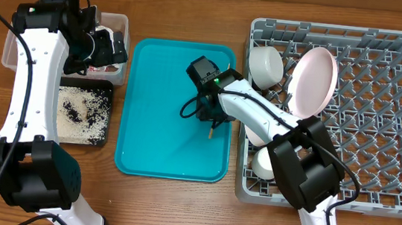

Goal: Sort waste into correct bins and load items into the dishwasher
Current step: 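Reach right gripper to the second chopstick and grasp it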

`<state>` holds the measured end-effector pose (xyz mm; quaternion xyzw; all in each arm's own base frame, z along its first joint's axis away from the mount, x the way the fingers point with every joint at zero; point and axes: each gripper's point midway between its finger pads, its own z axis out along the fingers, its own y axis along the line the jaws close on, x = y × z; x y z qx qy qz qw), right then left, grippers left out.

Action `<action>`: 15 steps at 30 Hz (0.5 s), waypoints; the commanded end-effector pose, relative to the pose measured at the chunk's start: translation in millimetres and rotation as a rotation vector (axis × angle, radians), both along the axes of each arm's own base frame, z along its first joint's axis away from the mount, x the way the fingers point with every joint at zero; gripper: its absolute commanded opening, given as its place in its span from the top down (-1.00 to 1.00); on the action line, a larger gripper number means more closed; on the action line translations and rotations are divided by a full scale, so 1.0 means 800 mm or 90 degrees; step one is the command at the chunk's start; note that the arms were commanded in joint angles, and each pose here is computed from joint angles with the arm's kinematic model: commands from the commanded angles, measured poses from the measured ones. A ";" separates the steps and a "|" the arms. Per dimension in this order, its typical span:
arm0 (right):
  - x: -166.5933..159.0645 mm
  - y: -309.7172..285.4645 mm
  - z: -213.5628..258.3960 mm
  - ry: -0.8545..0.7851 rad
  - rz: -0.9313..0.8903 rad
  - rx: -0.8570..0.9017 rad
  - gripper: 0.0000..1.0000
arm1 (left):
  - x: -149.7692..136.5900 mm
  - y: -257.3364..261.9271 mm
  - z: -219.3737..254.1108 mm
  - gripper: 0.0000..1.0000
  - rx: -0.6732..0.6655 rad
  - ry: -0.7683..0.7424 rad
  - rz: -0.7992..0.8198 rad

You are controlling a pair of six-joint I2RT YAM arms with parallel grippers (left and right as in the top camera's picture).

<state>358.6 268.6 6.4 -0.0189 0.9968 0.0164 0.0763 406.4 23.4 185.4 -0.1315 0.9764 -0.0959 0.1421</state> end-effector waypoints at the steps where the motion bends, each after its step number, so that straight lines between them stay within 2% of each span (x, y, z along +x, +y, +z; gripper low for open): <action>1: -0.010 0.014 -0.014 0.038 0.015 0.028 0.85 | 0.005 -0.002 0.010 -1.00 -0.004 -0.015 0.000; 2: -0.010 0.014 -0.014 0.037 0.016 0.028 0.92 | 0.005 -0.001 0.010 -1.00 -0.004 -0.015 0.000; 9: 0.007 0.026 0.024 0.013 0.029 0.041 0.92 | 0.006 -0.001 0.010 -1.00 -0.004 -0.015 0.000; 15: 0.004 0.025 0.041 0.013 0.030 0.041 0.92 | 0.006 -0.001 0.010 -1.00 -0.004 -0.015 0.000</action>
